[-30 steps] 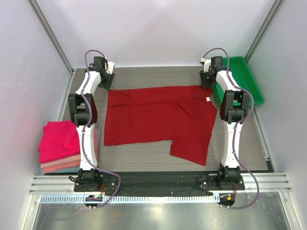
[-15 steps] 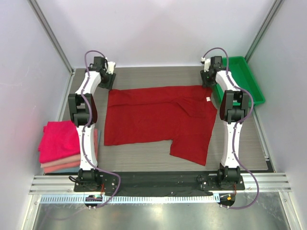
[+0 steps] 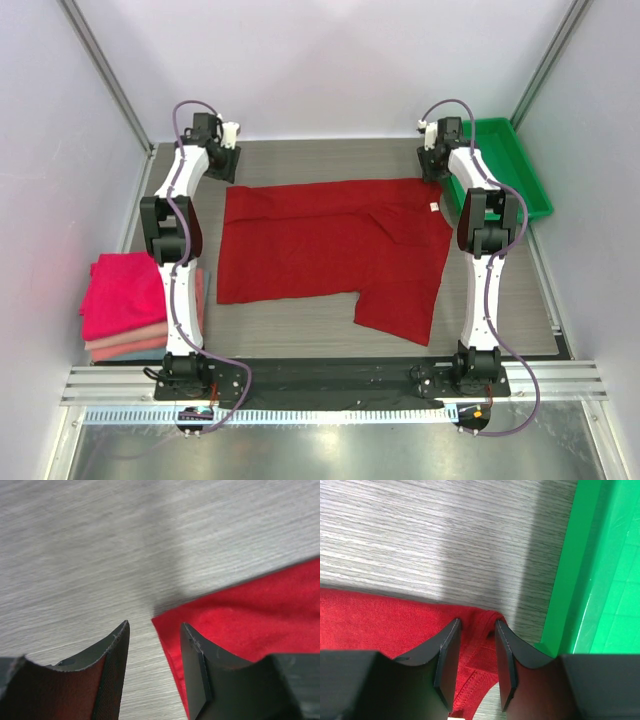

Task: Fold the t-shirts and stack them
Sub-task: Fold the tshirt

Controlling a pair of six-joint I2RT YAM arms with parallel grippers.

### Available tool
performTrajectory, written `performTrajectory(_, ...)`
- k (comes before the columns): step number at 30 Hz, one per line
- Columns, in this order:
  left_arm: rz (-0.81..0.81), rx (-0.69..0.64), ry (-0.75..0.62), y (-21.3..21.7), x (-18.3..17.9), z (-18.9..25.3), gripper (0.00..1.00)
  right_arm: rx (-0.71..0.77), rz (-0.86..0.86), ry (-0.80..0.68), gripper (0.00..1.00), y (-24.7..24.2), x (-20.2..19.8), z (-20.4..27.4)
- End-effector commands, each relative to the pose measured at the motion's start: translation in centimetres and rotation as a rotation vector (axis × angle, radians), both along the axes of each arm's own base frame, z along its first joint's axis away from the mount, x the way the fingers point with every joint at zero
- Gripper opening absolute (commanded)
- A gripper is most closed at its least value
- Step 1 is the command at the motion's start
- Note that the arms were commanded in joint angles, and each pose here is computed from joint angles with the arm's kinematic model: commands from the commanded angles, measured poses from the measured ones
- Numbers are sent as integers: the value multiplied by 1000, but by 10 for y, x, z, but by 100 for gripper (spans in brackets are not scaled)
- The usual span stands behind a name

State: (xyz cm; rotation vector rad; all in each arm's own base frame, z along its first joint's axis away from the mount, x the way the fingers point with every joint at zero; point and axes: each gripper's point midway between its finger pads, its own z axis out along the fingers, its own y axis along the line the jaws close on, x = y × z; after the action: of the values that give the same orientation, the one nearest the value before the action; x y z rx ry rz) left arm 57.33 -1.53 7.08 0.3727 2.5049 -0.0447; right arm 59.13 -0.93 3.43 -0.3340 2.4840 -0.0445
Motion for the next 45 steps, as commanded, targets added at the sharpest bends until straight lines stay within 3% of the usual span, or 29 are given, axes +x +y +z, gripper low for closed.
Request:
performTrajectory(1,-4,-43,7,-5,-10,16,47,-28,9,-72,39,0,9,28)
performTrajectory(12,-1,-25,53,-1,-4,-22,47,-56,19,-99,40,-2,11,43)
performTrajectory(19,-1,-28,81,-2,-7,-35,41,-115,-2,-96,45,-11,16,32)
performTrajectory(25,-4,-22,97,-1,-8,-44,25,-142,-21,-81,46,-17,18,17)
performTrajectory(29,-2,-13,102,1,-9,-48,1,-138,-28,-66,46,-17,17,7)
performTrajectory(30,-2,-9,102,1,-9,-49,0,-134,-30,-60,46,-17,16,4)
performTrajectory(45,37,26,82,38,-4,-45,0,49,-33,25,38,11,10,-39)
